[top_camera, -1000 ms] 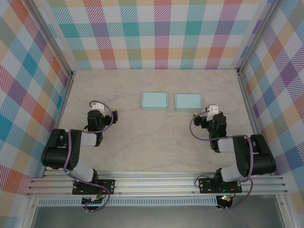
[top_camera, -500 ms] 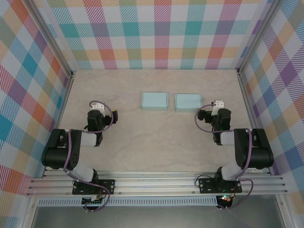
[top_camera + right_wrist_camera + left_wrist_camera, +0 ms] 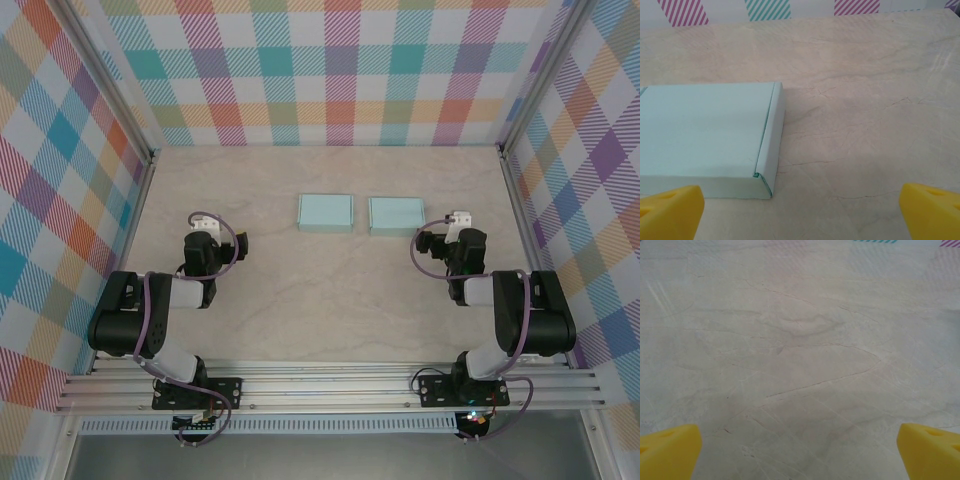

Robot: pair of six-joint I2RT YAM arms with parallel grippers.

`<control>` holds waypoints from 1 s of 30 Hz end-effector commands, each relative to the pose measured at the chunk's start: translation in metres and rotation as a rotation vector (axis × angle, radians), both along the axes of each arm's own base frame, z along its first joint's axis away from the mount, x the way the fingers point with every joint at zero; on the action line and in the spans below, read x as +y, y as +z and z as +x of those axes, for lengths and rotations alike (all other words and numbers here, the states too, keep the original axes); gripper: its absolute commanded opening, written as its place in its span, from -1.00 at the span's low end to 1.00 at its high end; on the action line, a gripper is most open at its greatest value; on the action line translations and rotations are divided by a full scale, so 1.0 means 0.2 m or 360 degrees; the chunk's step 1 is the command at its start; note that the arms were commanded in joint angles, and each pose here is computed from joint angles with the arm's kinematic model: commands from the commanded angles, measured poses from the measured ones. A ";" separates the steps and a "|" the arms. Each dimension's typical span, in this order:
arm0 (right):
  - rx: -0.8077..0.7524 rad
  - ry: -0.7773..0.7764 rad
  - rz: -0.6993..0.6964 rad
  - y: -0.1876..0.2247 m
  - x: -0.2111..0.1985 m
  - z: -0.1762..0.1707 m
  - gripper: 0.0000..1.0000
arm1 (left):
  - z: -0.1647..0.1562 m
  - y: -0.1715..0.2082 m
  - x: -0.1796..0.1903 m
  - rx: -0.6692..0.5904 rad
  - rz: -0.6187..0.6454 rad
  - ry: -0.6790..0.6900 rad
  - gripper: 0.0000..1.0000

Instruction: Fold the paper box

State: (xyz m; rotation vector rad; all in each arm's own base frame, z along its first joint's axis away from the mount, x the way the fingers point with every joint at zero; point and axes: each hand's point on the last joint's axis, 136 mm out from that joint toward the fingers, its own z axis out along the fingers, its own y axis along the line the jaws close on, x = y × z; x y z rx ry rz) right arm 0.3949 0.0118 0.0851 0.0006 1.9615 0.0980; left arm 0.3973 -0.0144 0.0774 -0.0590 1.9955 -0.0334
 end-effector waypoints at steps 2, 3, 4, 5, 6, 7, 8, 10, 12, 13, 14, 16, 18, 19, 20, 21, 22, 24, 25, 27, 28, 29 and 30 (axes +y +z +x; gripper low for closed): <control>-0.0023 0.0030 0.0028 0.03 0.02 0.01 0.99 | 0.01 0.00 0.00 0.0002 -0.0030 -0.0009 1.00; -0.0024 0.0031 0.0029 0.03 0.02 0.01 0.99 | 0.01 0.00 0.00 0.0002 -0.0030 -0.0008 1.00; -0.0023 0.0035 0.0030 0.03 0.02 0.01 0.99 | 0.01 0.00 0.00 0.0001 -0.0029 -0.0007 1.00; -0.0021 0.0051 0.0028 0.03 0.03 0.01 0.99 | 0.01 0.00 0.00 0.0002 -0.0030 -0.0008 1.00; -0.0017 0.0072 0.0029 0.03 0.04 0.01 0.99 | 0.01 0.00 0.00 0.0001 -0.0029 -0.0009 1.00; -0.0016 0.0082 0.0030 0.03 0.05 0.01 0.99 | 0.01 0.00 0.00 0.0002 -0.0031 -0.0008 1.00; -0.0017 0.0082 0.0031 0.03 0.05 0.01 0.99 | 0.01 0.00 0.00 0.0001 -0.0029 -0.0008 1.00; -0.0016 0.0086 0.0030 0.03 0.05 0.01 0.99 | 0.01 0.00 0.00 0.0001 -0.0030 -0.0006 1.00; -0.0016 0.0086 0.0032 0.03 0.05 0.01 0.99 | 0.01 0.00 0.00 0.0001 -0.0029 -0.0008 1.00; -0.0015 0.0083 0.0032 0.03 0.05 0.01 0.99 | 0.01 0.00 0.00 0.0000 -0.0030 -0.0006 1.00; -0.0015 0.0085 0.0032 0.03 0.05 0.01 0.99 | 0.01 0.01 0.00 -0.0001 -0.0030 -0.0008 1.00; -0.0015 0.0085 0.0032 0.03 0.05 0.01 1.00 | 0.01 0.01 0.00 -0.0001 -0.0030 -0.0009 1.00; -0.0016 0.0084 0.0032 0.03 0.05 0.01 0.99 | 0.01 0.00 0.00 0.0000 -0.0029 -0.0009 1.00; -0.0015 0.0084 0.0032 0.03 0.05 0.01 1.00 | 0.01 0.00 0.00 0.0001 -0.0029 -0.0009 1.00; -0.0015 0.0084 0.0031 0.03 0.05 0.01 0.99 | 0.01 0.00 0.00 0.0001 -0.0028 -0.0006 1.00; -0.0015 0.0083 0.0032 0.03 0.05 0.01 0.99 | 0.01 0.01 0.00 -0.0002 -0.0030 -0.0007 1.00; -0.0015 0.0085 0.0032 0.03 0.05 0.01 0.99 | 0.01 0.01 0.00 -0.0001 -0.0029 -0.0008 1.00; -0.0015 0.0085 0.0032 0.03 0.05 0.01 0.99 | 0.01 0.00 0.00 0.0002 -0.0028 -0.0008 1.00; -0.0015 0.0085 0.0031 0.03 0.05 0.01 0.99 | 0.01 0.00 0.00 0.0004 -0.0028 -0.0011 1.00; -0.0016 0.0085 0.0032 0.03 0.05 0.01 0.99 | 0.01 0.01 0.00 0.0000 -0.0029 -0.0008 1.00; -0.0014 0.0085 0.0032 0.03 0.05 0.01 0.99 | 0.01 0.00 0.00 0.0005 -0.0029 -0.0010 1.00; -0.0015 0.0084 0.0033 0.03 0.05 0.01 0.99 | 0.01 0.00 0.00 0.0004 -0.0028 -0.0009 1.00; -0.0016 0.0085 0.0031 0.03 0.05 0.01 0.99 | 0.01 0.00 0.00 0.0005 -0.0030 -0.0008 1.00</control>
